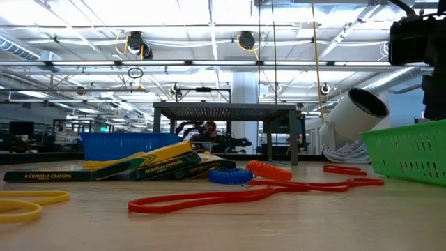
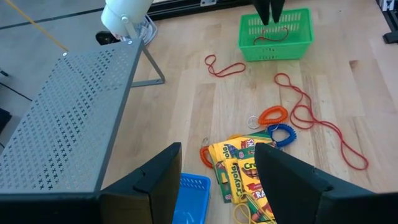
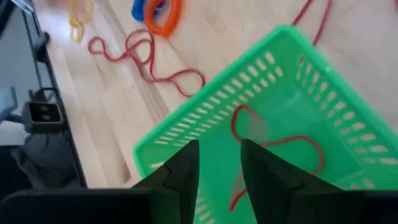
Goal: Pick & Place Office Desk Supplies
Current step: Put the red rubber band into the green bin
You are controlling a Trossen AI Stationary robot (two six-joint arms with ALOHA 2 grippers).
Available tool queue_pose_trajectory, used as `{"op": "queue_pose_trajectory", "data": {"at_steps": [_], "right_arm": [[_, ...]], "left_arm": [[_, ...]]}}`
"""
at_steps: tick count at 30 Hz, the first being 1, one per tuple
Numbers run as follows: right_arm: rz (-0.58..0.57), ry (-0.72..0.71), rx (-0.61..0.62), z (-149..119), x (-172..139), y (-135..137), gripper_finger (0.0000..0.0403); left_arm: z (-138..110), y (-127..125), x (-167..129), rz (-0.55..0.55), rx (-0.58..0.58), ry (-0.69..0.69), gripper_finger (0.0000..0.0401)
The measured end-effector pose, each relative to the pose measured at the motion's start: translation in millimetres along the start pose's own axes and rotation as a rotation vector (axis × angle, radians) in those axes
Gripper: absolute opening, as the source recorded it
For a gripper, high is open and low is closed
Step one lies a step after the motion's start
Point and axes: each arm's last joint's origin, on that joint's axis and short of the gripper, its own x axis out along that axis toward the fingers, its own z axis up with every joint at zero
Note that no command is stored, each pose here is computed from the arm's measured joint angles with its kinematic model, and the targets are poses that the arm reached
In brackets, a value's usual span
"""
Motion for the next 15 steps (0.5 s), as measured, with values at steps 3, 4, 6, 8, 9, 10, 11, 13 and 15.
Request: {"op": "queue_pose_trajectory", "data": {"at_steps": [3,4,6,8,9,10,11,13,15], "right_arm": [[0.011,-0.028,0.004,2.2,-9.2,-3.0,0.0106],[0.023,-0.04,0.006,3.2,-12.1,-3.2,0.0106],[0.057,-0.08,0.008,5.7,-17.3,-2.1,0.0106],[0.092,-0.122,-0.008,8.2,-21.8,-0.3,0.0106],[0.108,-0.144,-0.019,9.4,-23.7,0.8,0.0106],[0.123,-0.166,-0.03,10.6,-25.4,1.8,0.0106],[0.139,-0.188,-0.043,11.8,-27.1,3.2,0.0106],[0.179,-0.239,-0.067,14.6,-30.4,6.9,0.0106],[0.235,-0.286,-0.102,17.5,-33.6,12.9,0.0106]], "left_arm": [[-0.1,-0.5,0.0,-0.016,0.0,0.004,0.0214],[-0.1,-0.5,0.0,-0.019,0.0,0.005,0.0214],[-0.2,-0.7,0.0,-0.025,-0.001,0.006,0.0214],[-0.3,-0.9,0.0,-0.035,0.0,0.009,0.0214],[-0.3,-1.1,0.0,-0.042,0.0,0.011,0.0214],[-0.4,-1.4,0.0,-0.049,0.0,0.013,0.0214],[-0.5,-1.7,0.0,-0.062,0.0,0.016,0.0214],[-0.7,-2.6,0.0,-0.098,0.001,0.025,0.0214],[-0.9,-3.5,-0.1,-0.124,0.001,0.032,0.0214]]}}
